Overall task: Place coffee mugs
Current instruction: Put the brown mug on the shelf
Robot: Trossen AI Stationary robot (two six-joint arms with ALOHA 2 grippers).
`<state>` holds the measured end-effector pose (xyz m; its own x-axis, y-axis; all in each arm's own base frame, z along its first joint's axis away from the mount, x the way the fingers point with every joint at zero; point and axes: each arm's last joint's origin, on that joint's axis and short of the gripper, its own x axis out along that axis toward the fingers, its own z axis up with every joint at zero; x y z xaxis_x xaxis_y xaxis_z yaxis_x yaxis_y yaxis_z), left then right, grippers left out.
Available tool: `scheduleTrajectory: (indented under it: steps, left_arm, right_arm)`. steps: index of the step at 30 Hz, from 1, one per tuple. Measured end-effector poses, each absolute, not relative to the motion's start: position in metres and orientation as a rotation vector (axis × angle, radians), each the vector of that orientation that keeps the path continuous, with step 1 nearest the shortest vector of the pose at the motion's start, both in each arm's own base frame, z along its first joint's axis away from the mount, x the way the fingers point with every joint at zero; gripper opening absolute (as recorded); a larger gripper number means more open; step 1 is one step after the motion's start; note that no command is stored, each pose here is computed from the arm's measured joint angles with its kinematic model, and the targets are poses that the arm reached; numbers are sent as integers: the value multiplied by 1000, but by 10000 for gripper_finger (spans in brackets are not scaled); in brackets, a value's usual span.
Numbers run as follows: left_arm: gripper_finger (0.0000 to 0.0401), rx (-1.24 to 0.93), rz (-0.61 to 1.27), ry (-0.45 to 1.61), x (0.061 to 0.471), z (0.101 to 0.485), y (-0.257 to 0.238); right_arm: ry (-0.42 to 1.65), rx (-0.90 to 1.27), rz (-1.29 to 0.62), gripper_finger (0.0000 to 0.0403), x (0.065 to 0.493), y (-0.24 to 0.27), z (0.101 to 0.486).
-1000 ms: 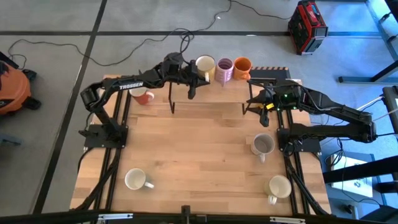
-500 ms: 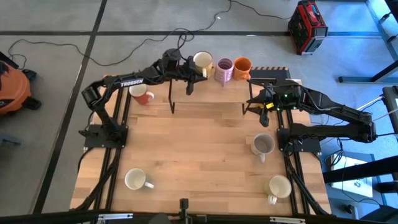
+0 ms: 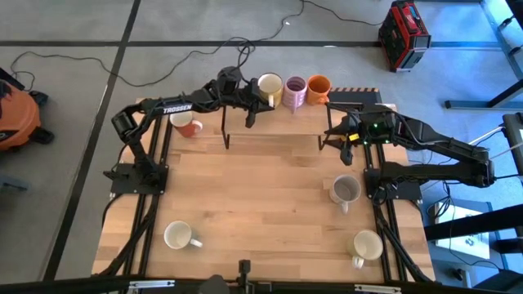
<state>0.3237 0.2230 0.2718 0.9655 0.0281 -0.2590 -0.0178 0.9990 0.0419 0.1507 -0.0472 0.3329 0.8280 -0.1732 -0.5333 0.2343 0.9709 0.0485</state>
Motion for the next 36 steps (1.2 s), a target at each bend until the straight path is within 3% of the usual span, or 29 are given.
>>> scheduleTrajectory:
  steps: [11, 19, 36]
  left_arm:
    - [24, 64, 34, 272, 321, 271, 227]
    - [70, 83, 115, 288, 327, 271, 221]
    - [77, 51, 186, 310, 332, 270, 214]
  right_arm:
    - [553, 120, -219, 152, 151, -47, 333]
    - [553, 120, -220, 152, 151, -47, 333]
    - [553, 121, -219, 152, 151, -47, 333]
